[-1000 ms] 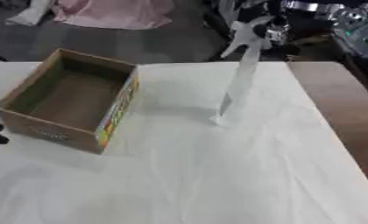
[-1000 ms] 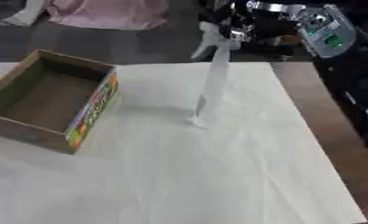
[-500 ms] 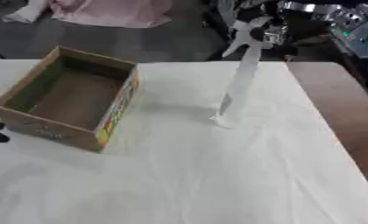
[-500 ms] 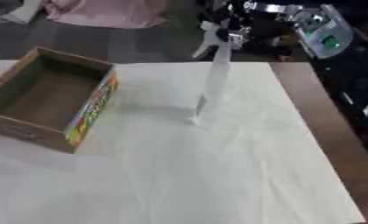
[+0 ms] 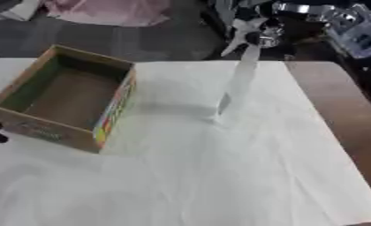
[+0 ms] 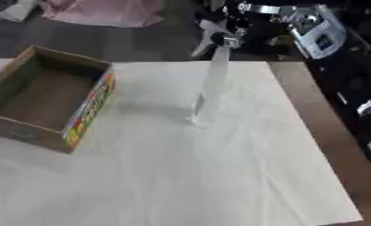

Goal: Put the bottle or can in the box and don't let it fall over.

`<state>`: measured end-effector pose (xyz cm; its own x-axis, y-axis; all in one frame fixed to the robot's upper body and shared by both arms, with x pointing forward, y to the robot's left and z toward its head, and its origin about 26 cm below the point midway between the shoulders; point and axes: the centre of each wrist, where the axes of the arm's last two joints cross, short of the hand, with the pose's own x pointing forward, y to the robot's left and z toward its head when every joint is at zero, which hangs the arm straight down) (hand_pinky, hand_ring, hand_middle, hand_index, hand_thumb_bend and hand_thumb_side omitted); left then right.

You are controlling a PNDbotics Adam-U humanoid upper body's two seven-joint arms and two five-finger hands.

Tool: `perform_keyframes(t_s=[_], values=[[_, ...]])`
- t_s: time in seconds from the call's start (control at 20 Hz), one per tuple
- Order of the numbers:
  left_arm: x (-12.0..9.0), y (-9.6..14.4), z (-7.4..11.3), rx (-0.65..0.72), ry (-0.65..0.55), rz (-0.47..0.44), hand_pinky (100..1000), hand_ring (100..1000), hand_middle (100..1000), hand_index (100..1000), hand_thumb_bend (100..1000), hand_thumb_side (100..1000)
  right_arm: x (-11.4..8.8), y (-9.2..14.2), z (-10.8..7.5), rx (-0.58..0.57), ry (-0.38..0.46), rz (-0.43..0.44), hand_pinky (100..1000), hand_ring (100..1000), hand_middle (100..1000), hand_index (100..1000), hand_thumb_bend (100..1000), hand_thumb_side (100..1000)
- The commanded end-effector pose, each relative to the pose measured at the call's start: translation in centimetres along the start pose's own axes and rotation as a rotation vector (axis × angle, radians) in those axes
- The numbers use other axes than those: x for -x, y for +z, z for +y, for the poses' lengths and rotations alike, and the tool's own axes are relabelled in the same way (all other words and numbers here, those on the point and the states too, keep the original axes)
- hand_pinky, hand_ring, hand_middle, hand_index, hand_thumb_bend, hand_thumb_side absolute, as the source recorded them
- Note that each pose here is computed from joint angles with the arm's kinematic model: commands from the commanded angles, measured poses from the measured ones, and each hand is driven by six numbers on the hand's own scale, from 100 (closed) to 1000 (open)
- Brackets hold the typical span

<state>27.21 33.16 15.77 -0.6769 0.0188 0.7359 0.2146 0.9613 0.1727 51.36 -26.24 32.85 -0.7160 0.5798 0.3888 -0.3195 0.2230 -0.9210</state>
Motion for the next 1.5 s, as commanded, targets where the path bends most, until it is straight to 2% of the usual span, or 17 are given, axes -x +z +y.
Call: perform_keyframes(t_s=[0.05,0.3,0.65,1.5], values=[[-0.7,-0.6,0.0,0.018,-0.009,-0.024,601,667,649,892,133,786,-0.4,0.5,-1.2,-0.176,0.173,-0.119,757,1000,808,873,295,540],[-0.7,-0.7,-0.1,0.021,-0.008,-0.023,601,668,649,892,134,787,-0.2,0.2,-0.9,-0.189,0.177,-0.117,746,1000,798,863,318,507],[-0.7,-0.7,-0.1,0.023,-0.008,-0.018,601,668,648,892,134,787,-0.5,0.0,-1.0,-0.177,0.168,-0.125,740,1000,795,862,295,521],[-0.7,-0.8,-0.1,0.024,-0.005,-0.013,601,668,648,891,136,788,-1.1,-1.2,-0.9,-0.198,0.194,-0.145,716,1000,783,853,340,517]])
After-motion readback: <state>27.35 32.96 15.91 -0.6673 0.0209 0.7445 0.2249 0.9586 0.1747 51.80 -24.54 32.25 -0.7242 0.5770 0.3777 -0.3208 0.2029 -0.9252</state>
